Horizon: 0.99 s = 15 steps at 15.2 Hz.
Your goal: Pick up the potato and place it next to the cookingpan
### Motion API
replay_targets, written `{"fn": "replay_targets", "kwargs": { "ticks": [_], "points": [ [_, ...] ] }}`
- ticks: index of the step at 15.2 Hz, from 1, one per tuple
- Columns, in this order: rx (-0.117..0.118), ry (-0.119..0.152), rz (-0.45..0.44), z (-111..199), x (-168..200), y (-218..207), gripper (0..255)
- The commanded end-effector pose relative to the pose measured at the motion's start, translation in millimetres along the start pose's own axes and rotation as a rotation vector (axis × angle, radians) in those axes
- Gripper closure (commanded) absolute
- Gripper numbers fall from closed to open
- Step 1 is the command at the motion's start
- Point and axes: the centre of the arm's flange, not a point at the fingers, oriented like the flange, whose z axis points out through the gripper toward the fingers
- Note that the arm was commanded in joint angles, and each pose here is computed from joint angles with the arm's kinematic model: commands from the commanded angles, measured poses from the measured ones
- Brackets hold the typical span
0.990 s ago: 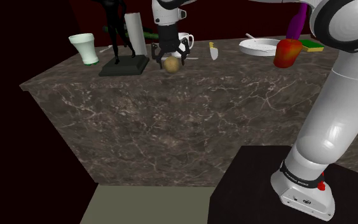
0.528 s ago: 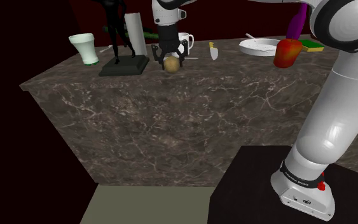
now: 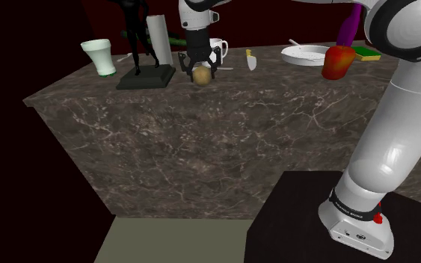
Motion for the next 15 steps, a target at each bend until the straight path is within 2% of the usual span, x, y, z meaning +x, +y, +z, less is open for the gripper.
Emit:
{"fn": "replay_targets", "kwargs": {
  "ticks": [1, 15],
  "points": [
    [-0.001, 0.0, 0.0, -4.9, 0.4, 0.3, 255],
    [-0.001, 0.0, 0.0, -78.8, 3.1, 2.5, 255]
  ]
}}
